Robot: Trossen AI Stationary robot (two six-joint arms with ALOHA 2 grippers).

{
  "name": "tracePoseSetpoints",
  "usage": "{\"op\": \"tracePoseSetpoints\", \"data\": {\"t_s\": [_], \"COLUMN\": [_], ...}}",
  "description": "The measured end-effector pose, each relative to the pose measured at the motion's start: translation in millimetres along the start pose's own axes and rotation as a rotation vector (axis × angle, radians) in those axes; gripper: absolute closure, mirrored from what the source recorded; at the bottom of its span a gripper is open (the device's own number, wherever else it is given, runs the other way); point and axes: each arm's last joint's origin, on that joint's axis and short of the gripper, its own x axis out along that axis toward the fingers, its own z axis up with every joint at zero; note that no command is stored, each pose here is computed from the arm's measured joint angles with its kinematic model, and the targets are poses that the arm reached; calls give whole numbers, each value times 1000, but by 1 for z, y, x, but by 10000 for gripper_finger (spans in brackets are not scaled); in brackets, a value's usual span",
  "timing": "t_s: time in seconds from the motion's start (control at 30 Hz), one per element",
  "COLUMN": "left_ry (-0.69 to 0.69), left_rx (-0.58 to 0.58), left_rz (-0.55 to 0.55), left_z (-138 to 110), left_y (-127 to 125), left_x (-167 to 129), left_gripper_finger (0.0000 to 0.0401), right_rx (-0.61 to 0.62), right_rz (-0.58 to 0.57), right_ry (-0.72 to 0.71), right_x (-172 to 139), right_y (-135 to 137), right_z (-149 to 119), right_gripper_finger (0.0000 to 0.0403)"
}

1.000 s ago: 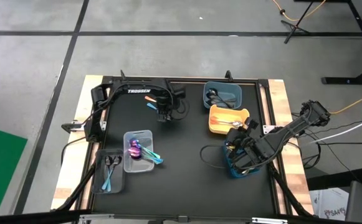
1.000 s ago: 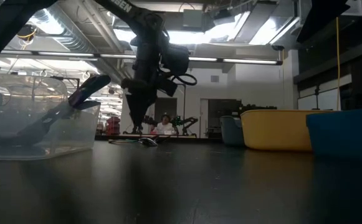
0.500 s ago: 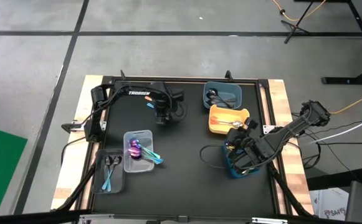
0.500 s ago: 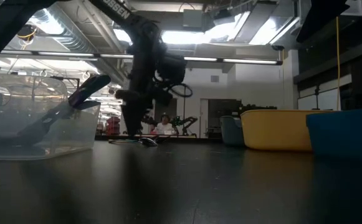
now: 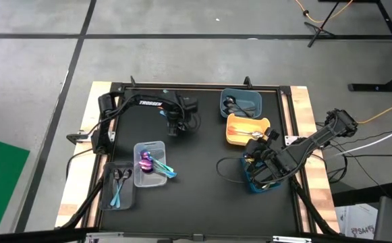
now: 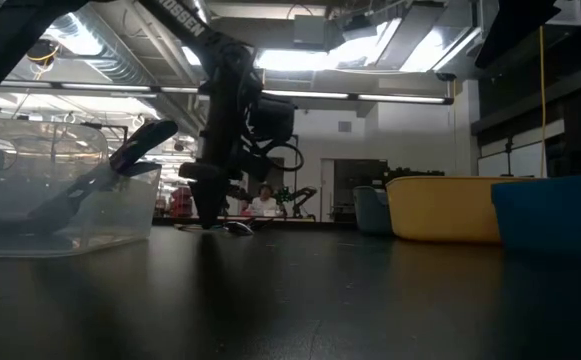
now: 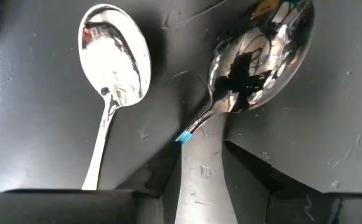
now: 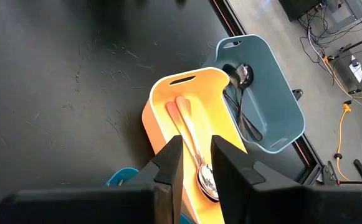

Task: Sort silverware by color (type)
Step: Put the light blue spoon into the black bin

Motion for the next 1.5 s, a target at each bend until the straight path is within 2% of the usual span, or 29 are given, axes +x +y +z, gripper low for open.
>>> {"op": "tracePoseSetpoints", "data": {"t_s": [0.3,0.47,0.6,0.73,0.97,1.1,1.33,1.5], "left_ry": [-17,-21,-73,-138,-130,-124,-136,-136], "left_rx": [36,34,16,0,2,10,36,33], "left_rz": [43,47,55,24,11,17,53,93], "left_z": [8,9,13,15,8,9,13,17], "left_y": [-9,-9,-4,-2,-7,-11,-19,-28], "left_x": [-9,-9,-9,-4,7,8,7,4], "left_gripper_finger": [292,292,292,292,293,317,387,392], "right_rx": [1,1,2,2,2,2,1,-32], "right_rz": [0,0,1,1,1,1,0,0], "right_ry": [-1,-2,-2,-2,-2,-2,-3,-4], "right_x": [0,0,0,0,0,0,0,0], "right_y": [0,0,0,0,0,0,0,0], "right_z": [0,0,0,0,0,0,0,0], "right_gripper_finger": [330,330,330,330,330,330,330,330]}}
